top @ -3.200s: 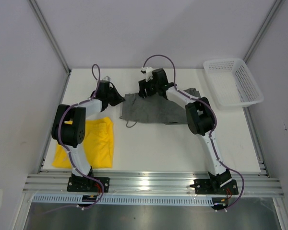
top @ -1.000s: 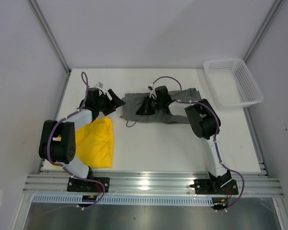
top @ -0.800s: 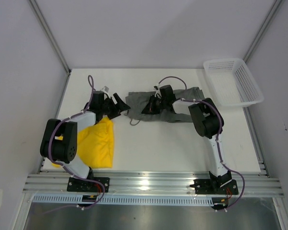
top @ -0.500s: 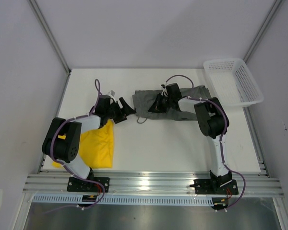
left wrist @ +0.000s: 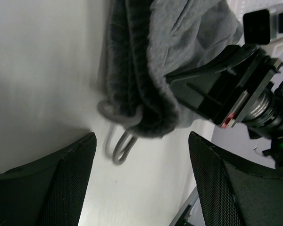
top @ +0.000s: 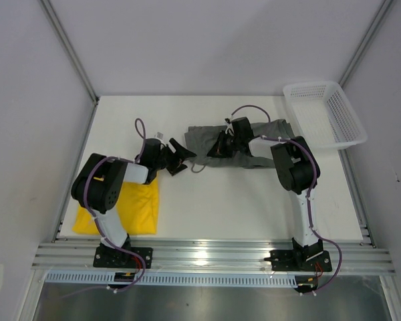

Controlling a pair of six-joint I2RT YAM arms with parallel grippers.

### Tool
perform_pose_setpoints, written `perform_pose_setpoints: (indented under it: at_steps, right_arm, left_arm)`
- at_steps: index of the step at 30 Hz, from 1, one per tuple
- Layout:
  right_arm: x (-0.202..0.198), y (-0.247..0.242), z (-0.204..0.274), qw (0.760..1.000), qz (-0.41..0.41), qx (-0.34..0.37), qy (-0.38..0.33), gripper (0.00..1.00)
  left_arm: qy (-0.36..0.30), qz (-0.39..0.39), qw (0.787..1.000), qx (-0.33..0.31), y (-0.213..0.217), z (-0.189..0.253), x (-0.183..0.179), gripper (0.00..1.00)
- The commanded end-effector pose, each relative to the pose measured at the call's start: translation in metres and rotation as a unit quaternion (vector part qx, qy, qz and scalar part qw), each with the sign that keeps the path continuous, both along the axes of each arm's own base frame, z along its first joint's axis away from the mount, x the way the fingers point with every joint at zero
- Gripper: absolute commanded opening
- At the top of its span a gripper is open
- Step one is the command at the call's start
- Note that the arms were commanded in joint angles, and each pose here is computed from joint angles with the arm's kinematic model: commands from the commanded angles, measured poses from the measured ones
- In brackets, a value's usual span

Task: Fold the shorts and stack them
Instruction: Fold the shorts

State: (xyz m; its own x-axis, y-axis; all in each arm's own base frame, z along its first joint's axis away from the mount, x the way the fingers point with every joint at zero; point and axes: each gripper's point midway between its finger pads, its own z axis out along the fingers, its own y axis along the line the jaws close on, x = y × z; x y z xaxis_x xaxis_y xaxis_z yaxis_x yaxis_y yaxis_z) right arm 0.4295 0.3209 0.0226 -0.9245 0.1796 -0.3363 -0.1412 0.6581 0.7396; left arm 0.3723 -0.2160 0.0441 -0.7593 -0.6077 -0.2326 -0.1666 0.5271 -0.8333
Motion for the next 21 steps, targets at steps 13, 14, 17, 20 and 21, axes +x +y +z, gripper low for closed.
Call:
perform_pose_setpoints:
  at_steps: [13, 14, 17, 20, 21]
  right_arm:
    - [-0.035, -0.018, -0.035, 0.996, -0.002, -0.067, 0.053, 0.06]
    - [-0.036, -0.017, -0.035, 0.996, -0.002, -0.069, 0.052, 0.06]
    - [-0.042, -0.016, -0.041, 0.995, 0.006, -0.08, 0.056, 0.06]
    - [-0.042, -0.013, -0.042, 0.995, 0.011, -0.077, 0.057, 0.06]
    - [-0.042, -0.013, -0.042, 0.995, 0.01, -0.077, 0.058, 0.06]
  left_arm:
    - [-0.005, 0.116, 0.993, -0.009, -0.01, -0.013, 0.051, 0.79]
    - [-0.005, 0.119, 0.993, -0.007, -0.01, -0.015, 0.054, 0.79]
    - [-0.011, 0.128, 0.992, 0.005, -0.008, -0.02, 0.063, 0.78]
    - [-0.004, 0.107, 0.994, 0.004, -0.018, -0.027, 0.069, 0.76]
    - [-0.002, 0.104, 0.995, 0.001, -0.019, -0.03, 0.069, 0.75]
